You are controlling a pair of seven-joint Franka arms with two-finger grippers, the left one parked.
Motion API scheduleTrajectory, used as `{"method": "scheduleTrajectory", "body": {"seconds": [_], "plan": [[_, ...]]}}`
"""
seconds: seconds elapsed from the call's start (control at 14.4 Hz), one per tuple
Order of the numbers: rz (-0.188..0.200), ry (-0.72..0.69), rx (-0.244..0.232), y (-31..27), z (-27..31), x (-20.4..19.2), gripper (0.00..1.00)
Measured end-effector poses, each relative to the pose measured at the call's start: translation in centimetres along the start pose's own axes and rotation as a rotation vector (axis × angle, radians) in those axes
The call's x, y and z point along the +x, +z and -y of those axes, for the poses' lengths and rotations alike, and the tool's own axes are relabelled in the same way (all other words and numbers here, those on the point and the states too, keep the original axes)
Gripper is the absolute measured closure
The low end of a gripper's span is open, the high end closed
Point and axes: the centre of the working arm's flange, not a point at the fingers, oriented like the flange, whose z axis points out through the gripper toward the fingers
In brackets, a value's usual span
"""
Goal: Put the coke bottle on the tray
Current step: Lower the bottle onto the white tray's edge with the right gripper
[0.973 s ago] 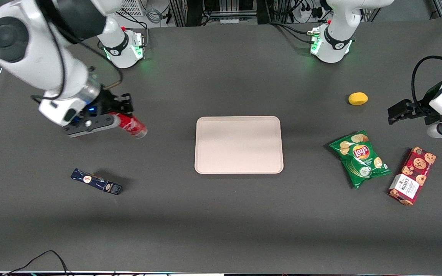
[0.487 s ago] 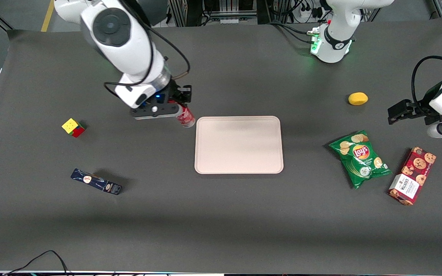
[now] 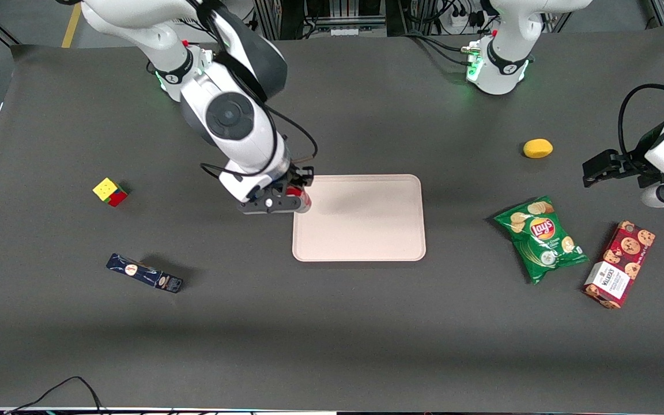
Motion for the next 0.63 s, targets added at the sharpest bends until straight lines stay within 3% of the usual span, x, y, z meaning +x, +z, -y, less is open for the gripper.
{"method": "scheduleTrajectory", "body": {"seconds": [0.28, 0.63], "plan": [[0.01, 0.017, -0.038, 5.8, 1.2, 0.7, 0.51], [0.013, 0.006, -0.064, 8.6, 1.1, 1.4, 0.51]]}}
